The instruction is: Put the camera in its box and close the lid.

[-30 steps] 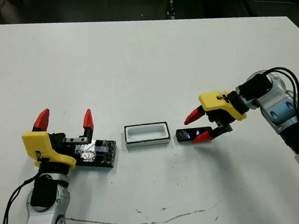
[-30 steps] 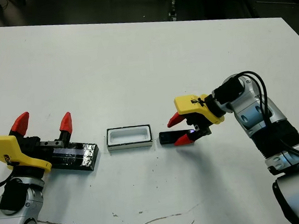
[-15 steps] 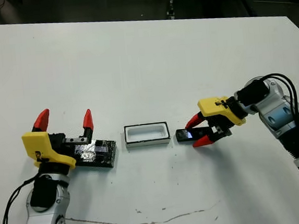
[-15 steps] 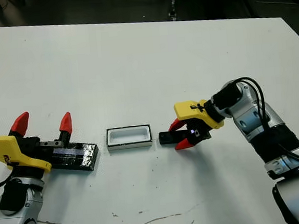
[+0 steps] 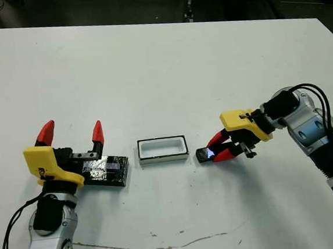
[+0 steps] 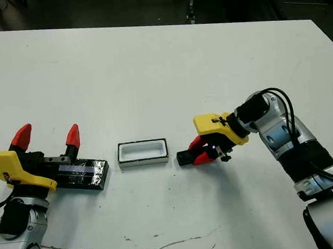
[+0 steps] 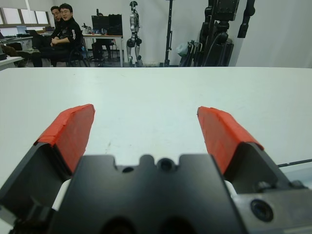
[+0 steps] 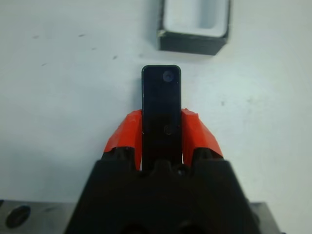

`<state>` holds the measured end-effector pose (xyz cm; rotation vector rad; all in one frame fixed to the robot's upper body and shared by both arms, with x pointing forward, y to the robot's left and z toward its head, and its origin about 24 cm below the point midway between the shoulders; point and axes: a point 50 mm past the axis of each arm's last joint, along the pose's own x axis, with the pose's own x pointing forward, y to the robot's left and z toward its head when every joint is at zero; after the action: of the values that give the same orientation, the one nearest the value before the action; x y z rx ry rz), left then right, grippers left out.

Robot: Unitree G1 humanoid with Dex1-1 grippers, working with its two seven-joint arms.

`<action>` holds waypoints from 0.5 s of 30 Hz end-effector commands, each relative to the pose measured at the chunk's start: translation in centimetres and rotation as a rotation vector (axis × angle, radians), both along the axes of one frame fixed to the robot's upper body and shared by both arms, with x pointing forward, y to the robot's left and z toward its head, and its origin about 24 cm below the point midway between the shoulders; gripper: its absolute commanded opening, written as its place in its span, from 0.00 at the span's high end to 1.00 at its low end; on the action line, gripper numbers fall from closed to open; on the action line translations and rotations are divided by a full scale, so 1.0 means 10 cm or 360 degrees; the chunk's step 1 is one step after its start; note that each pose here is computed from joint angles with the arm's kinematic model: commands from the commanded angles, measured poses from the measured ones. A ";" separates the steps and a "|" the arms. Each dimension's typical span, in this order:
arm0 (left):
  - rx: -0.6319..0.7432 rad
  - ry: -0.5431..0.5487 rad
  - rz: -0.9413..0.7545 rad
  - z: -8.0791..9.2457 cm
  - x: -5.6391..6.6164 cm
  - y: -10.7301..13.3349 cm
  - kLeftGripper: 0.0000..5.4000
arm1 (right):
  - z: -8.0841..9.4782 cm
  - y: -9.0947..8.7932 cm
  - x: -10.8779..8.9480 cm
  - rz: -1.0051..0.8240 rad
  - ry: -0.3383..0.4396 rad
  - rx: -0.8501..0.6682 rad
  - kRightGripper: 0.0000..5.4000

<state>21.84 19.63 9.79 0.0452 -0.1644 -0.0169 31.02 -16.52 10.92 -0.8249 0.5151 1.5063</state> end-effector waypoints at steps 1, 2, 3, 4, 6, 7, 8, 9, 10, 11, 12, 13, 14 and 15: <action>0.0014 0.0027 0.0002 -0.02 -0.02 0.02 0.00 | -0.12 -0.01 -0.05 -0.0075 0.0004 0.0019 0.69; 0.0015 0.0026 0.0001 -0.02 -0.02 0.02 0.00 | -0.12 -0.01 -0.05 -0.0076 -0.0012 0.0032 0.69; 0.0018 0.0025 0.0001 -0.02 -0.02 0.02 0.00 | -0.11 -0.01 -0.05 -0.0075 -0.0024 0.0041 0.69; 0.0018 0.0023 0.0000 -0.02 -0.02 0.02 0.00 | -0.11 -0.01 -0.05 -0.0081 -0.0032 0.0047 0.69; 0.0016 0.0021 0.0000 -0.02 -0.02 0.02 0.00 | -0.10 -0.01 -0.05 -0.0095 -0.0046 0.0066 0.69; 0.0012 0.0022 0.0000 -0.02 -0.02 0.02 0.00 | -0.09 -0.02 -0.05 -0.0104 -0.0056 0.0066 0.69; 0.0010 0.0023 0.0000 -0.02 -0.02 0.02 0.00 | -0.09 -0.02 -0.04 -0.0118 -0.0058 0.0070 0.69; 0.0009 0.0025 0.0002 -0.02 -0.02 0.02 0.00 | -0.07 -0.03 -0.04 -0.0131 -0.0068 0.0071 0.69; 0.0010 0.0027 0.0008 -0.02 -0.02 0.02 0.00 | -0.05 -0.04 -0.03 -0.0140 -0.0077 0.0078 0.69; 0.0010 0.0029 0.0009 -0.02 -0.02 0.02 0.00 | -0.02 -0.05 -0.01 -0.0156 -0.0081 0.0088 0.69; 0.0008 0.0030 0.0009 -0.02 -0.02 0.02 0.00 | 0.01 -0.07 0.01 -0.0184 -0.0075 0.0107 0.69; 0.0006 0.0031 0.0007 -0.02 -0.02 0.02 0.00 | 0.03 -0.09 0.02 -0.0209 -0.0066 0.0125 0.69; -0.0001 0.0031 0.0003 -0.02 -0.02 0.02 0.00 | 0.06 -0.11 0.04 -0.0241 -0.0051 0.0149 0.69; -0.0007 0.0029 0.0000 -0.02 -0.02 0.02 0.00 | 0.09 -0.12 0.06 -0.0279 -0.0029 0.0170 0.69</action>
<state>21.83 19.65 9.80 0.0407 -0.1649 -0.0168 31.19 -17.27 11.05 -0.7219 0.4785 1.3822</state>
